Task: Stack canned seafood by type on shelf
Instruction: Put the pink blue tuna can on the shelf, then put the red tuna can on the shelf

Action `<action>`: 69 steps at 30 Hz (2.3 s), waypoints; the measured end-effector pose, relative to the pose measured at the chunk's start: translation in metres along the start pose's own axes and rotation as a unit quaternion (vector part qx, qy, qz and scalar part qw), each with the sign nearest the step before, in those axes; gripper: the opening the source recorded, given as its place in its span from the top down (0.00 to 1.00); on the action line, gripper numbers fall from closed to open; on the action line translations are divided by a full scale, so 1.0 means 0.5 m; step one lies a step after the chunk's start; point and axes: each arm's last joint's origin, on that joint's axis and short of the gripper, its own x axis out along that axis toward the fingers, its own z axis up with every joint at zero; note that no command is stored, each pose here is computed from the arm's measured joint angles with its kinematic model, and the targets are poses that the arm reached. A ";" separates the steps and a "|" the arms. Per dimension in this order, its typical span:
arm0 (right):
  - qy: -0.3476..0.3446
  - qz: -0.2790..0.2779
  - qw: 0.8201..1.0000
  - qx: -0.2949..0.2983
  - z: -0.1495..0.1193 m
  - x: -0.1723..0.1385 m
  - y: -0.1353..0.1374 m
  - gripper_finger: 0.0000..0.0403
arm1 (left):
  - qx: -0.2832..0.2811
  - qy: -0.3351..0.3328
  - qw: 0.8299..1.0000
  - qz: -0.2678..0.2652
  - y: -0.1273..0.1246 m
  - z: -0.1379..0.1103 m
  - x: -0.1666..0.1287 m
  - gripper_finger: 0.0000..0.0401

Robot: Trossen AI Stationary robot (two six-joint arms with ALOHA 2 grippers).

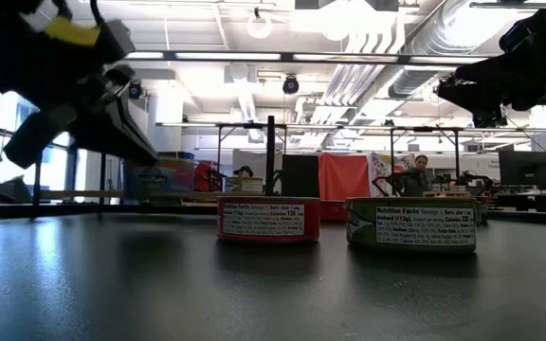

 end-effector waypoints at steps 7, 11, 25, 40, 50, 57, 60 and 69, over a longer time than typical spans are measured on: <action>0.000 0.000 1.000 0.000 0.000 0.000 0.000 0.44 | 0.037 -0.017 0.999 0.021 0.008 0.035 -0.008 1.00; 0.000 0.000 1.000 0.000 0.000 0.000 0.000 0.44 | 0.050 -0.019 0.998 0.038 0.014 0.048 -0.011 1.00; 0.000 0.000 1.000 0.000 0.000 0.000 0.000 0.44 | 0.034 0.134 0.980 0.143 0.149 0.001 0.099 1.00; 0.000 0.000 1.000 0.000 0.000 0.000 0.000 0.44 | -0.027 0.192 0.978 0.072 0.392 -0.122 0.215 1.00; 0.000 0.000 1.000 0.000 0.000 0.000 0.000 0.44 | -0.015 0.232 0.969 0.088 0.401 -0.140 0.213 1.00; 0.000 0.000 1.000 0.000 0.000 0.000 0.000 0.44 | -0.010 0.248 0.964 0.094 0.401 -0.144 0.211 1.00; 0.000 0.000 1.000 0.000 0.000 0.000 0.000 0.44 | -0.009 0.253 0.962 0.099 0.401 -0.145 0.211 0.99; 0.000 0.000 1.000 0.000 0.000 0.000 0.000 0.44 | -0.021 0.247 0.964 0.094 0.417 -0.128 0.201 0.79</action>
